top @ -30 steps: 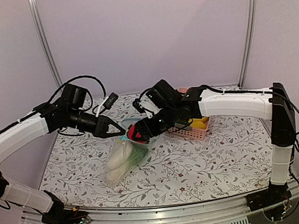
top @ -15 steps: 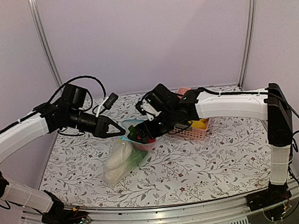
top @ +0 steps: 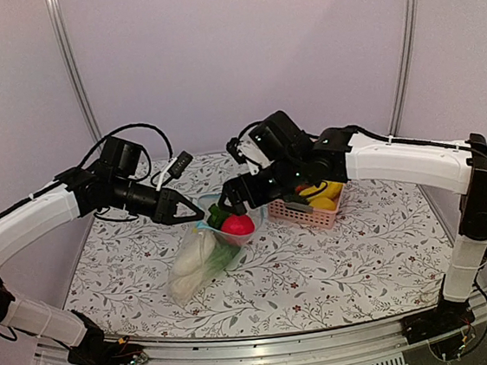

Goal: Place the food in the zip-top bag and seal the zipper
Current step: Place the fake fruit in the zipper food storage bag, then pick up the fake fruit from the bin.

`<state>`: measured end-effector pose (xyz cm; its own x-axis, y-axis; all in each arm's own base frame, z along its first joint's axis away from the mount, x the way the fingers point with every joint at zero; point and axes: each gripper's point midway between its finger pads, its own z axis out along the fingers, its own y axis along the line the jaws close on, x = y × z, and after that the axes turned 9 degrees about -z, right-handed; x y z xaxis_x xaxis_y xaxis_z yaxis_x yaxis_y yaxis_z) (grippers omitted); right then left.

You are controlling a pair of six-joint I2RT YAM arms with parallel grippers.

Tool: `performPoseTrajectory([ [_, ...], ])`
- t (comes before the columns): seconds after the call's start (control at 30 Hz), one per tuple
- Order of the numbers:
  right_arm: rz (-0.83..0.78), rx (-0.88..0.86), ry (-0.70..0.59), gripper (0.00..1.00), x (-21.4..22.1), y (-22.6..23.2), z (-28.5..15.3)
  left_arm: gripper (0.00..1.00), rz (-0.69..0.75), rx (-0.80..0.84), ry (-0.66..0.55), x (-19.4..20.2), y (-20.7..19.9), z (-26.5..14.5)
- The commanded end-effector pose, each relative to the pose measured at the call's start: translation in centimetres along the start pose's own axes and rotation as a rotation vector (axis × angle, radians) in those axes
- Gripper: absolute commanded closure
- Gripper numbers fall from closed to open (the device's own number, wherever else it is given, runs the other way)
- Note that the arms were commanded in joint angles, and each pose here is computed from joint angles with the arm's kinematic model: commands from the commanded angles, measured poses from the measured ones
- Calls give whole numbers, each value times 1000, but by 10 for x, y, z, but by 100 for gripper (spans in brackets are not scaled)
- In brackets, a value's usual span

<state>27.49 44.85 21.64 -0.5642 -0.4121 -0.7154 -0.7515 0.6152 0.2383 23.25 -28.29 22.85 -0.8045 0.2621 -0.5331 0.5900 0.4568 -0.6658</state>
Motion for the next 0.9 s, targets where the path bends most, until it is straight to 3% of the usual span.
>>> performPoseTrajectory([
  [0.0, -29, 36, -140, 5, -35, 3, -52, 100, -8, 3, -12, -3, 6, -1],
  [0.13, -42, 183, -191, 4, -44, -21, -80, 100, -12, -2, -25, -5, 8, -3],
  [0.33, -21, 398, -153, 5, -37, -77, -98, 100, -14, -2, -33, -7, 9, -4],
  [0.63, 168, 673, -29, 6, 3, -177, -91, 100, -23, -17, -46, -9, 13, -6],
  [0.87, 255, 748, 46, 9, 23, -233, -70, 100, -23, -17, -50, -10, 14, -8],
])
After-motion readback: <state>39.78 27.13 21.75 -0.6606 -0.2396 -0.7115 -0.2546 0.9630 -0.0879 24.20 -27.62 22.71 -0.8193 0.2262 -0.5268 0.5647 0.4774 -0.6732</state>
